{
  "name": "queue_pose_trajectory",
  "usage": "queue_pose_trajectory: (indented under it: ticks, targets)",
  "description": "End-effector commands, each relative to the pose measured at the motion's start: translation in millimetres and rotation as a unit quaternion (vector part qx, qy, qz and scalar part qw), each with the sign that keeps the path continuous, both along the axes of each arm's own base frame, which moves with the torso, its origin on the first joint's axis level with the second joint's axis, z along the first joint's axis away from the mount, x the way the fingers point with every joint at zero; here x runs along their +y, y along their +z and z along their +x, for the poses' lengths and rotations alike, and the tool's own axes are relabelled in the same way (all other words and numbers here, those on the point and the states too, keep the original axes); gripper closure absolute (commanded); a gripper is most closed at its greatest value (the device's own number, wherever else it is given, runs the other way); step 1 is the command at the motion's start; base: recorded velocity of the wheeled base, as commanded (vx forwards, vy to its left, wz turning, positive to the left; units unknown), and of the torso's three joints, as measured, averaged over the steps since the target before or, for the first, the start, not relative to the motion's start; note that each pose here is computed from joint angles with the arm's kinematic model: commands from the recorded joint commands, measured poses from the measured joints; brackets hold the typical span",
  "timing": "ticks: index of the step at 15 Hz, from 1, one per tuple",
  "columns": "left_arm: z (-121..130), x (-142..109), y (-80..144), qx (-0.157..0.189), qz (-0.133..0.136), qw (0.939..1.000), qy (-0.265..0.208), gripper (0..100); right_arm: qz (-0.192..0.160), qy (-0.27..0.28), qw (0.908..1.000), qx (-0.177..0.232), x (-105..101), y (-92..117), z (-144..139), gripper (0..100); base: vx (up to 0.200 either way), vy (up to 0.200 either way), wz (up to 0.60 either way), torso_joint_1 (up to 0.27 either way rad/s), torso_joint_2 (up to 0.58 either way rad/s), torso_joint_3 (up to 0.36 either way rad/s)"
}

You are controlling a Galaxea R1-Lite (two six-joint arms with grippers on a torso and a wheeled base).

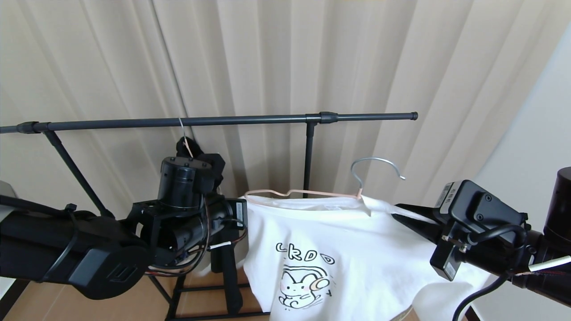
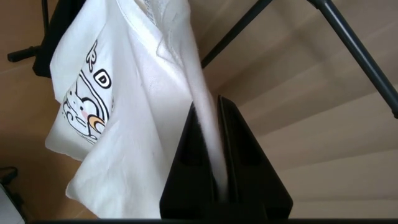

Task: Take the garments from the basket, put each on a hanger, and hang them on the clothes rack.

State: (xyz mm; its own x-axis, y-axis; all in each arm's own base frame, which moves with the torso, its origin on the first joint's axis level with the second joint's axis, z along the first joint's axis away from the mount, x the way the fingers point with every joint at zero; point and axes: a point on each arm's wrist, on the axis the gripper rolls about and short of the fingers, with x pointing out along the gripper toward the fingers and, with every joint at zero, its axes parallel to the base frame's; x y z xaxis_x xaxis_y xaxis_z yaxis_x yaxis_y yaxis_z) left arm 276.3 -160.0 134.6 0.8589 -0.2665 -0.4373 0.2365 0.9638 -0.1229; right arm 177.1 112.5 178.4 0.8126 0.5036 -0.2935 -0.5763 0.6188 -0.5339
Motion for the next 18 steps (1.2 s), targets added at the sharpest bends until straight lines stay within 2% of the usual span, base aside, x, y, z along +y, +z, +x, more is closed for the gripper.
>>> queue_pose_trajectory:
  ticks: [1, 10, 16, 18]
  targets:
    - [0, 1, 2, -0.002, -0.002, 1.0000, 0.002, 100, 0.000, -0.002, 1.0000, 0.000, -1, 0, 1, 100, 0.000, 0.000, 0.00, 0.000, 0.00, 0.000]
    - [-6, 0, 20, -0.028, -0.016, 0.9995, -0.007, 100, -0.012, -0.003, 0.9999, 0.006, -1, -5, 3, 100, 0.000, 0.000, 0.00, 0.000, 0.00, 0.000]
    - [-31, -17, 41, -0.058, -0.029, 0.9963, -0.056, 100, -0.012, 0.001, 0.9998, 0.017, 5, -10, 10, 100, 0.000, 0.000, 0.00, 0.000, 0.00, 0.000]
    - [-36, -22, 41, -0.060, -0.022, 0.9956, -0.068, 100, -0.005, 0.006, 0.9998, 0.018, 5, -9, 9, 100, 0.000, 0.000, 0.00, 0.000, 0.00, 0.000]
